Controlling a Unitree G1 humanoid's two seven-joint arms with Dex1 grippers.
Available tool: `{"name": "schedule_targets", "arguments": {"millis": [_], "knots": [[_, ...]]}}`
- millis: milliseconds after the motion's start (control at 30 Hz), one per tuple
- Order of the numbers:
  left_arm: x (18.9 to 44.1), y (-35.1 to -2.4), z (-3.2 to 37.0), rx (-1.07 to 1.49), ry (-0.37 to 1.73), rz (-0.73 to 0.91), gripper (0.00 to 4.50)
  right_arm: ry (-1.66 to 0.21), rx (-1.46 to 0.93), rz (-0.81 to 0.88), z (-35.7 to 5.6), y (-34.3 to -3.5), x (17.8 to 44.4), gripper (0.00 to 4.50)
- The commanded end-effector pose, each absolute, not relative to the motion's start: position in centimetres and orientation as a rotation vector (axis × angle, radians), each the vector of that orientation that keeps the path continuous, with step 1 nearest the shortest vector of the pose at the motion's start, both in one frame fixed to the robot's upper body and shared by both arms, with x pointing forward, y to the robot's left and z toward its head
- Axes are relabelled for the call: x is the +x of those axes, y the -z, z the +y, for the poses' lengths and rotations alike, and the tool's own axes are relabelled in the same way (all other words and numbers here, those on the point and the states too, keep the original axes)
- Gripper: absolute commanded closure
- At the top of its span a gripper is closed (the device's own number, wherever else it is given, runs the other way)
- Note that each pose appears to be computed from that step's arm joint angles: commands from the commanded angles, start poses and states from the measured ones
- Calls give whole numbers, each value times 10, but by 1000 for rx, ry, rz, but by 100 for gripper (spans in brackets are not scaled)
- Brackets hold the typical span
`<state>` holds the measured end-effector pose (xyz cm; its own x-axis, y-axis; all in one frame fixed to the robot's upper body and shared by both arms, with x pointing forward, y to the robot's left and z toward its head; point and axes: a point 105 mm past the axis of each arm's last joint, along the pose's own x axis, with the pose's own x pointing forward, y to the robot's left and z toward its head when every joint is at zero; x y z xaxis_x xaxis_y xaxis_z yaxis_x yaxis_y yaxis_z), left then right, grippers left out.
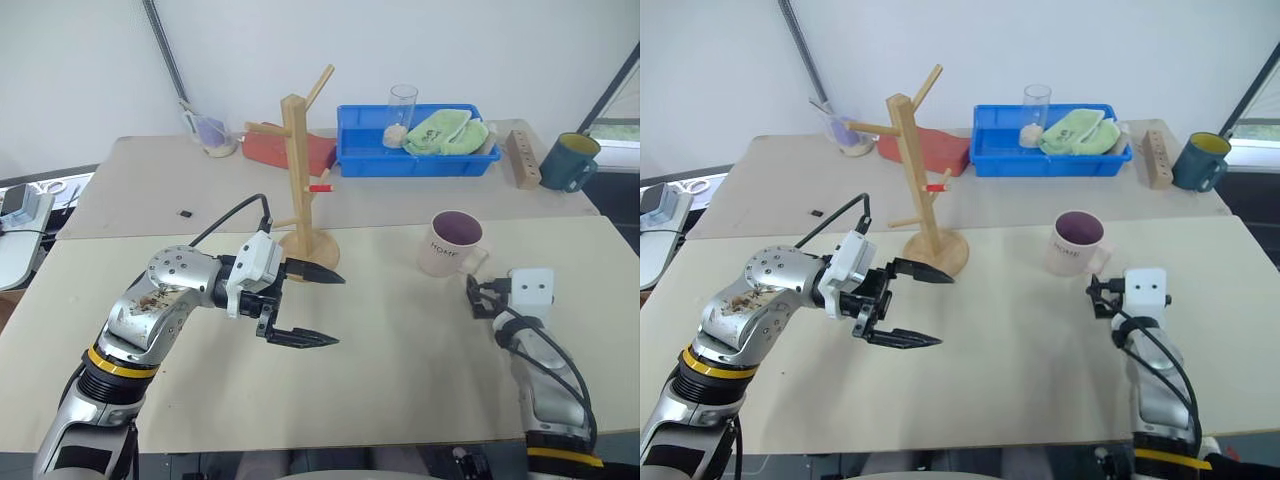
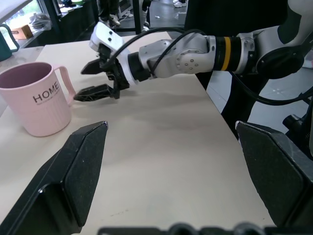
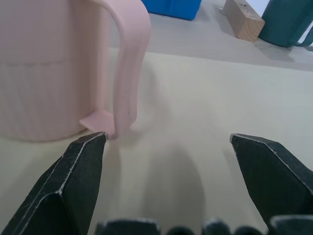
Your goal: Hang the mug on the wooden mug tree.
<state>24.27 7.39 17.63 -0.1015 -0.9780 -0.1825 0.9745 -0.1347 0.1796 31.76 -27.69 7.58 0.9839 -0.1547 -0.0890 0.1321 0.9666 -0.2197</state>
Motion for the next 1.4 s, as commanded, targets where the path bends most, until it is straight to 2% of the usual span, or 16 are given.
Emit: {"name": "schedule_targets", "arguments": {"millis": [33,333,367,633,767,867,1067,1200,1400], "knots": [[244,-185,74,323,1674,-50,0,166,-188,33,-277,-91,325,2],[248,-186,74,330,1655,-50,0,155,-120,27,-270,-90,332,2],[248,-186,74,332,1653,-49,0,161,-107,28,-270,-89,333,53],[251,-187,76,333,1624,-47,0,152,-83,21,-267,-91,343,321],[256,-189,84,318,1560,-43,0,117,-95,-10,-261,-103,346,448],[262,-190,98,293,1471,-46,0,30,-178,-50,-249,-123,346,448],[263,-184,144,236,1244,10,0,-394,-664,-141,-187,-180,339,448],[254,-188,164,175,1166,-3,0,-654,-986,-172,-149,-204,338,448],[249,-201,183,136,1084,-73,0,-861,-1229,-220,-107,-239,349,448]]}}
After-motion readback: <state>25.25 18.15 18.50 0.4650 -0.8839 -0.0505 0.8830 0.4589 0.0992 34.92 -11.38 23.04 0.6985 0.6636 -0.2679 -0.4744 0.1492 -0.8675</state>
